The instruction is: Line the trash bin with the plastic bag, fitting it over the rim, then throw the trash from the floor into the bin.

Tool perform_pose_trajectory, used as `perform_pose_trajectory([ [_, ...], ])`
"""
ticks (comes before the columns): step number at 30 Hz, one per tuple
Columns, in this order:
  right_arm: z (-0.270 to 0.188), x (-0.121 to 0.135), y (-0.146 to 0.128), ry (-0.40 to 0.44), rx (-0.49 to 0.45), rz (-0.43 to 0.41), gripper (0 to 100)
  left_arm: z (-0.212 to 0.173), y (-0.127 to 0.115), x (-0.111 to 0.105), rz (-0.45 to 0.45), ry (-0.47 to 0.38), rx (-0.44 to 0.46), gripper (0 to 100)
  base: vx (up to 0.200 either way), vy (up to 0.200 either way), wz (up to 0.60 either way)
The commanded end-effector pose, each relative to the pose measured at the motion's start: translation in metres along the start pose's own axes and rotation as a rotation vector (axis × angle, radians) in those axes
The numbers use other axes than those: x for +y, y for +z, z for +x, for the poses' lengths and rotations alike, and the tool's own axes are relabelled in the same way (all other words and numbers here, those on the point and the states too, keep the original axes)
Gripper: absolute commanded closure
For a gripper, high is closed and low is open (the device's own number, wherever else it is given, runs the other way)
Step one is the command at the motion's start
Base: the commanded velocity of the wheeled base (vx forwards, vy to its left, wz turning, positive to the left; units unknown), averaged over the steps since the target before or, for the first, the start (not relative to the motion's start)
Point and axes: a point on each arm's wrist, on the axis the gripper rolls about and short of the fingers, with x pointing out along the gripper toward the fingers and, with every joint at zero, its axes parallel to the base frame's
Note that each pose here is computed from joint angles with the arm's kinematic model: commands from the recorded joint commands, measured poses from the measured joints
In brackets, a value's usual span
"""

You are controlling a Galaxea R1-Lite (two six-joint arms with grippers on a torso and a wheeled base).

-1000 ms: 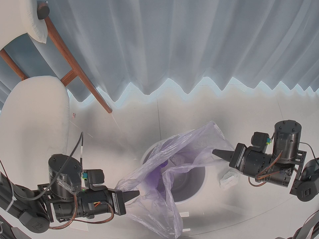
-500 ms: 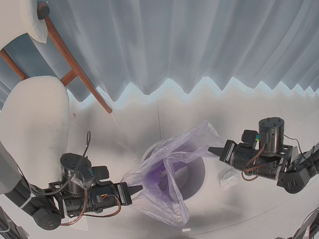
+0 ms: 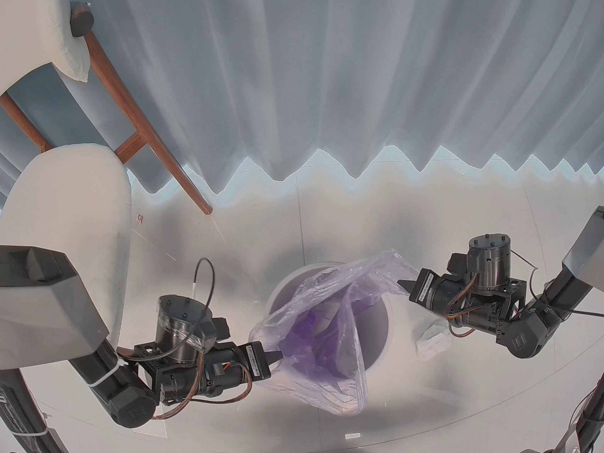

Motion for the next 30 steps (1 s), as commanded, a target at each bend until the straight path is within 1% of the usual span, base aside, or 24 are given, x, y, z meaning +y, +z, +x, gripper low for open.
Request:
perform_pose_trajectory([
  [1,0.002,-0.023,0.013,-0.037,-0.019,0.035,100,0.015,-0.014,0.003,-0.002,0.018,0.063,100,0.000,0.000,0.00],
  [3,-0.001,-0.035,0.031,-0.021,-0.054,0.057,100,0.020,-0.014,0.000,0.009,0.005,0.064,100,0.000,0.000,0.00],
  [4,-0.002,-0.037,0.033,-0.020,-0.057,0.060,100,0.021,-0.014,-0.001,0.009,0.004,0.065,100,0.000,0.000,0.00],
  [6,-0.005,-0.051,0.041,-0.022,-0.056,0.084,100,0.032,-0.009,-0.007,0.017,-0.019,0.054,100,0.000,0.000,0.00],
  [8,-0.002,-0.061,0.040,-0.035,-0.044,0.096,100,0.034,-0.007,-0.011,0.015,-0.028,0.047,100,0.000,0.000,0.00],
  [10,0.003,-0.066,0.037,-0.042,-0.040,0.090,100,0.036,-0.008,-0.014,0.019,-0.033,0.055,100,0.000,0.000,0.00],
  [13,0.004,-0.069,0.036,-0.027,-0.066,0.077,100,0.037,-0.010,-0.019,0.030,-0.049,0.060,100,0.000,0.000,0.00],
  [14,0.002,-0.070,0.035,-0.017,-0.083,0.076,0,0.038,-0.010,-0.023,0.032,-0.059,0.059,100,0.000,0.000,0.00],
  [17,-0.013,-0.066,0.027,-0.009,-0.082,0.069,0,0.039,-0.012,-0.027,0.024,-0.071,0.063,100,0.000,0.000,0.00],
  [21,-0.040,-0.051,0.009,0.018,-0.034,0.050,0,0.040,-0.011,-0.029,0.023,-0.075,0.054,100,0.000,0.000,0.00],
  [22,-0.042,-0.050,0.009,0.021,-0.033,0.048,0,0.040,-0.011,-0.029,0.023,-0.076,0.053,100,0.000,0.000,0.00],
  [25,-0.063,-0.035,0.001,0.066,-0.028,0.031,0,0.039,-0.010,-0.030,0.024,-0.080,0.044,100,0.000,0.000,0.00],
  [28,-0.077,-0.025,0.000,0.103,-0.043,0.009,0,0.038,-0.012,-0.032,0.029,-0.084,0.050,100,0.000,0.000,0.00],
  [30,-0.089,-0.013,-0.003,0.151,-0.047,-0.022,0,0.036,-0.013,-0.035,0.033,-0.091,0.051,100,0.000,0.000,0.00],
])
